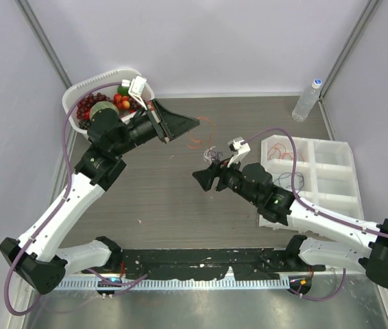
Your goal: Untangle the cables
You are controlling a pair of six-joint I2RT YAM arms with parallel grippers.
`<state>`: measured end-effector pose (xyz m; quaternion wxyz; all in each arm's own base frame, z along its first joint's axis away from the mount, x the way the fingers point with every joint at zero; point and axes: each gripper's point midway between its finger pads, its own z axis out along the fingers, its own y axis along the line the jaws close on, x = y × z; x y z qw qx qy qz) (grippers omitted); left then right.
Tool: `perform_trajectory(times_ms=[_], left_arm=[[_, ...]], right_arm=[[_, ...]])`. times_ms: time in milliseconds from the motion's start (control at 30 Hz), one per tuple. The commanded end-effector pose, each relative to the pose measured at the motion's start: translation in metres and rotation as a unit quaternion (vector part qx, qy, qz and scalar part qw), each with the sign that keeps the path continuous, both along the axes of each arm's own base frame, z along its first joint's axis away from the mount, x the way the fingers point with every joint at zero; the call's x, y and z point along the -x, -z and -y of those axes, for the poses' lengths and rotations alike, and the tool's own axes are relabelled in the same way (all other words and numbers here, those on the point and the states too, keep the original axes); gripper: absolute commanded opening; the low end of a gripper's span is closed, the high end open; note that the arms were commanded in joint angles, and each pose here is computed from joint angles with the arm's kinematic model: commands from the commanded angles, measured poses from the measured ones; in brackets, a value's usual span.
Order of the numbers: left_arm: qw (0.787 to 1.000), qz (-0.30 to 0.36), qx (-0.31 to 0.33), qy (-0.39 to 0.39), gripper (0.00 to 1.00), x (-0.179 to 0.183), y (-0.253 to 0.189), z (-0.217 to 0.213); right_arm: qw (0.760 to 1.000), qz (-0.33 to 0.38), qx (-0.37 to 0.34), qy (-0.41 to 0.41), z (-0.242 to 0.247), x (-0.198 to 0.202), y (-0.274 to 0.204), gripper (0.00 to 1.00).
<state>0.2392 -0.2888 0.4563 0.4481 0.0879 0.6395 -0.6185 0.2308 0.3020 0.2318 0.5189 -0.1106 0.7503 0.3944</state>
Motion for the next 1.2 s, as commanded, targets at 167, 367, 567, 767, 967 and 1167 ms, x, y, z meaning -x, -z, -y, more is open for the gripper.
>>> perform_trajectory(times_ms=[167, 367, 567, 767, 967, 1167], left_arm=[[0.999, 0.020, 0.021, 0.019, 0.00, 0.016, -0.021, -0.004], [0.999, 0.012, 0.026, 0.041, 0.00, 0.018, -0.024, 0.002], [0.997, 0.028, 0.043, 0.065, 0.00, 0.030, -0.038, 0.001], [0.995, 0.079, 0.041, 0.032, 0.00, 0.038, -0.072, -0.014], [0.983, 0.163, 0.014, -0.087, 0.00, 0.041, -0.129, -0.055], [0.975, 0.171, -0.029, -0.138, 0.00, 0.028, -0.120, -0.067]], right_arm=[[0.996, 0.058, 0.019, 0.062, 0.027, -0.011, -0.068, 0.74], [0.995, 0.093, -0.001, -0.024, -0.006, 0.001, -0.097, 0.74], [0.995, 0.089, -0.022, -0.031, -0.038, -0.017, -0.084, 0.65], [0.999, -0.011, -0.033, 0.023, -0.063, -0.047, 0.024, 0.27], [0.994, -0.107, -0.021, 0.029, -0.069, -0.039, 0.119, 0.33], [0.993, -0.100, 0.022, 0.058, -0.044, -0.038, 0.123, 0.49]])
